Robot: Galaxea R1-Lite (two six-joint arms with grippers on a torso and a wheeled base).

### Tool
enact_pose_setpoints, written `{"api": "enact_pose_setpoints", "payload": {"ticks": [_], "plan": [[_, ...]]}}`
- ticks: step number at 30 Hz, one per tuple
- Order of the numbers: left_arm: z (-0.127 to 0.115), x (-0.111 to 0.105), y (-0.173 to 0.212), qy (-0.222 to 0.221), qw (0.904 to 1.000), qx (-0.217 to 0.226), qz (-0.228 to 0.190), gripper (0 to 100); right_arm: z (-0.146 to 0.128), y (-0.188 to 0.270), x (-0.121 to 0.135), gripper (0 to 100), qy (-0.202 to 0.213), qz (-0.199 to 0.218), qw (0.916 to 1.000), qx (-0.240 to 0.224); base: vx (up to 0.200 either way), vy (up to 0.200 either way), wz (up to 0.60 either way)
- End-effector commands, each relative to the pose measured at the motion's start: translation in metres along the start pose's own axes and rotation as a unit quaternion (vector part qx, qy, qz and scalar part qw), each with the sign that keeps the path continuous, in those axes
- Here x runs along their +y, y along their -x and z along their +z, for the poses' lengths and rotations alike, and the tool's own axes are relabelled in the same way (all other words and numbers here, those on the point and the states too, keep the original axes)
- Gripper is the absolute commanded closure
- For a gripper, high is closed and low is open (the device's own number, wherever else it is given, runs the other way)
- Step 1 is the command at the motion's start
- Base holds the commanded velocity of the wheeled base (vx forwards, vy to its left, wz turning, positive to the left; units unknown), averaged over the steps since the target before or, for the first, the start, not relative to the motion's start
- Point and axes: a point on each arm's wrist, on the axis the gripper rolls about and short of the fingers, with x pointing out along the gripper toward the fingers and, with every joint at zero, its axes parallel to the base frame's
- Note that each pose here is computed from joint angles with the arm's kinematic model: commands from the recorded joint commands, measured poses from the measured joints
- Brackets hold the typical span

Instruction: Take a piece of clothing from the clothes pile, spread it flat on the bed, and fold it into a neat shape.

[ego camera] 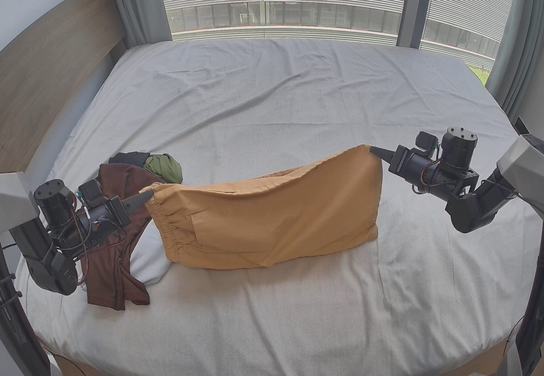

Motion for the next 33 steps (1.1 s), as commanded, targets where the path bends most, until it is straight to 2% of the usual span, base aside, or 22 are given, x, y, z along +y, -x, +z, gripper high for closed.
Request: {"api": "enact_pose_setpoints", "payload": {"ticks": [1, 23, 29, 33], "plan": [[-0.004, 0.013, -0.012, 0.003, 0.9999, -0.004, 0.013, 100, -0.005, -0.011, -0.009, 100, -0.005, -0.004, 0.9999, 0.008, 0.0, 0.0, 0.0], [-0.006, 0.036, -0.04, -0.002, 0.9986, -0.031, 0.043, 100, -0.01, -0.058, -0.039, 100, -0.006, -0.006, 0.9999, 0.01, 0.0, 0.0, 0.0], [-0.001, 0.04, -0.045, 0.013, 0.9968, -0.054, 0.057, 100, -0.017, -0.07, -0.049, 100, -0.005, -0.003, 1.0, 0.007, 0.0, 0.0, 0.0], [-0.002, 0.041, -0.048, 0.015, 0.9967, -0.055, 0.057, 100, -0.016, -0.076, -0.051, 100, -0.001, 0.001, 1.0, 0.001, 0.0, 0.0, 0.0]]}}
